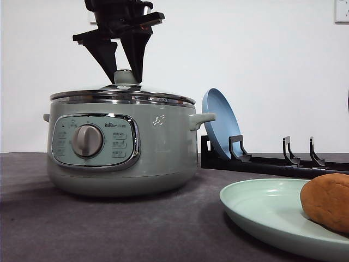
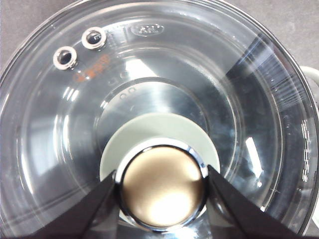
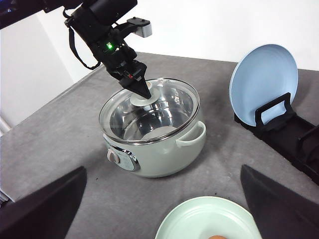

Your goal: Transfer potato from steamer to green plate

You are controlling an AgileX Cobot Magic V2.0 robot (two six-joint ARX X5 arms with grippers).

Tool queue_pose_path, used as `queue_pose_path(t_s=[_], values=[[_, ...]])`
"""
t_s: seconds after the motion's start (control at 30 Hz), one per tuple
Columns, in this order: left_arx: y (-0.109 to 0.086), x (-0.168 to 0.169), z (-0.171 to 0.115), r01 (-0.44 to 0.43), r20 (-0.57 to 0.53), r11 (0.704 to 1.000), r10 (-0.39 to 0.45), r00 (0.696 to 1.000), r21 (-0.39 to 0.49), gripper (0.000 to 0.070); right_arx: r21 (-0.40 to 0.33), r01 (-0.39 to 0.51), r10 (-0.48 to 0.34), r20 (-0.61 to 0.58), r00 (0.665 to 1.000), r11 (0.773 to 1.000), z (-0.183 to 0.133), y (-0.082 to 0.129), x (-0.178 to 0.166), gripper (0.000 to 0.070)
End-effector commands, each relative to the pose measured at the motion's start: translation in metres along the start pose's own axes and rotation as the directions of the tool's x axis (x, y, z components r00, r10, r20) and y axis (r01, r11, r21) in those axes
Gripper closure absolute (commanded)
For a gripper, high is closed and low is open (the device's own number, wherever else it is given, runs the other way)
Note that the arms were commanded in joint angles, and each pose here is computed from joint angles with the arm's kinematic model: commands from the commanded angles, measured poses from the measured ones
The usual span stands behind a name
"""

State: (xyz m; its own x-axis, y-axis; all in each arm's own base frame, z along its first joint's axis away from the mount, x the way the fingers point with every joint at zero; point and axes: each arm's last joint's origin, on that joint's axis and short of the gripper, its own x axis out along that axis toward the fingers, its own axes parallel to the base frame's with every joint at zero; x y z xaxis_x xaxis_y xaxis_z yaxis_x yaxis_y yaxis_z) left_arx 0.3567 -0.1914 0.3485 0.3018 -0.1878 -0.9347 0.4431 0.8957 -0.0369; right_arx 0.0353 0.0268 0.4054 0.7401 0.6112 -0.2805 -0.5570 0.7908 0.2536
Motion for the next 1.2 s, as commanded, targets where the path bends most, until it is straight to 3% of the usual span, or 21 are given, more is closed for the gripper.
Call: queue_pose_path(t_s=[0.0,0.33,1.17], values=[[0.000,0.018,0.002,-0.001,-0.067,1.000,0.002,0.998,0.002,0.0700,0.006,-0.013,0.013,0.023,1.000,1.000,0.004,0.002,-0.003,0.0076],[0.000,0.018,0.004,-0.005,-0.046,0.995,0.009,0.999,0.095,0.0700,0.004,-0.012,0.012,0.024,1.000,1.000,0.004,0.002,-0.003,0.0076],[-0.006,-0.026,-0.003,-0.006,0.075,0.993,-0.003,0.997,0.118,0.0700,-0.014,-0.010,0.010,0.025,1.000,1.000,0.004,0.002,-0.003,0.0076]])
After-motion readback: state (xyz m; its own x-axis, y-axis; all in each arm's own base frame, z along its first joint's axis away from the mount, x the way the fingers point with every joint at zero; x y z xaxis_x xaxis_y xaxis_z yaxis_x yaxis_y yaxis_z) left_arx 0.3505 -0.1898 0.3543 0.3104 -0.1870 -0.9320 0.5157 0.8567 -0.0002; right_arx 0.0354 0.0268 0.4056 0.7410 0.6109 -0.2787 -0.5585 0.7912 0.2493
